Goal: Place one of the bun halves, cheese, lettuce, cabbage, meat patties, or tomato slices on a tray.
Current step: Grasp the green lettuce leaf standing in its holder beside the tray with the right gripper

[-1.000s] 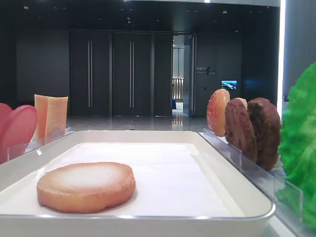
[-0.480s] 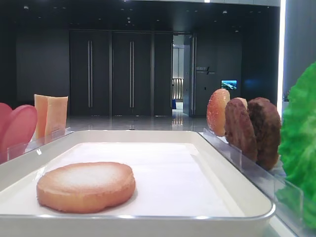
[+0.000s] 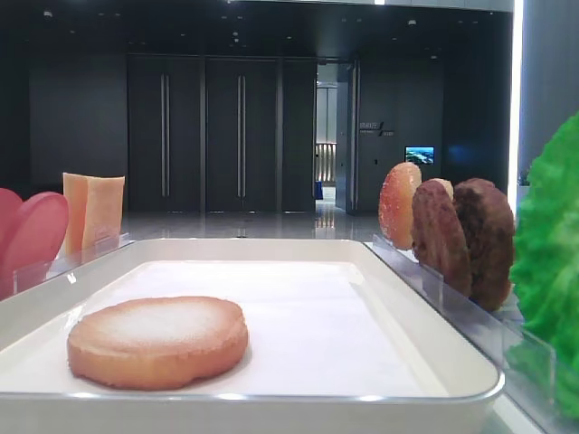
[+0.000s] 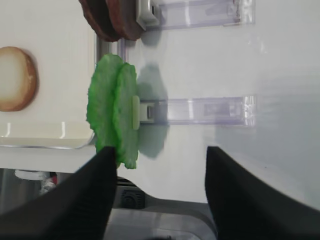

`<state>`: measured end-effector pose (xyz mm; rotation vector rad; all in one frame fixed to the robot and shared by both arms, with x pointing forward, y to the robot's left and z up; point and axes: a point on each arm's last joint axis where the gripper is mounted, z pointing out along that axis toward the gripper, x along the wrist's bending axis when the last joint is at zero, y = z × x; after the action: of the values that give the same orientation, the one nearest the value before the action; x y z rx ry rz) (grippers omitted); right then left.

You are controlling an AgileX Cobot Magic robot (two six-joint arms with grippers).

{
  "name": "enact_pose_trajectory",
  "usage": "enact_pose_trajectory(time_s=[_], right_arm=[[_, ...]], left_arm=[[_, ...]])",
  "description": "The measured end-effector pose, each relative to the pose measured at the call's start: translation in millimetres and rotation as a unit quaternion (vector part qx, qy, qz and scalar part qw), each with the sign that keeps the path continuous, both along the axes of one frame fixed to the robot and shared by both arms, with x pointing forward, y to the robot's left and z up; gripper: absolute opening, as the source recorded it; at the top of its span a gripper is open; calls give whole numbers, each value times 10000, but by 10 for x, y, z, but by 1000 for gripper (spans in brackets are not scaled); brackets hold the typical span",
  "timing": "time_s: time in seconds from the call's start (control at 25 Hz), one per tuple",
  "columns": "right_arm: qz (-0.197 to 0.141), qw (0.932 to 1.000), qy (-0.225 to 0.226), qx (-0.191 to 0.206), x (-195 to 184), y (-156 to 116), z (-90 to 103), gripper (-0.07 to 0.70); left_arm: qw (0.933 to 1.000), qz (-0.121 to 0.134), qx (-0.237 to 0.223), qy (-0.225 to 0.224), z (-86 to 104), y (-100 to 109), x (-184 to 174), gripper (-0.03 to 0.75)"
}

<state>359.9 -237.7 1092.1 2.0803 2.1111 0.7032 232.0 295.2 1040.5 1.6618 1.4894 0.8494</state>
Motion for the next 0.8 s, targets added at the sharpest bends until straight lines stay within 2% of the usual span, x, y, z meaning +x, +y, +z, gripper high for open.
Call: enact_pose_trajectory(time_s=[0.2, 0.44, 0.8], right_arm=[[238, 9997, 20, -108, 79, 263, -90, 379], [433, 9989, 147, -90, 237, 570, -246, 379], [445, 9978, 393, -307, 417, 721, -465, 379]], left_arm=[[10000, 0, 0, -4, 1, 0, 0, 574], [10000, 0, 0, -4, 1, 0, 0, 524], [10000, 0, 0, -4, 1, 0, 0, 430]])
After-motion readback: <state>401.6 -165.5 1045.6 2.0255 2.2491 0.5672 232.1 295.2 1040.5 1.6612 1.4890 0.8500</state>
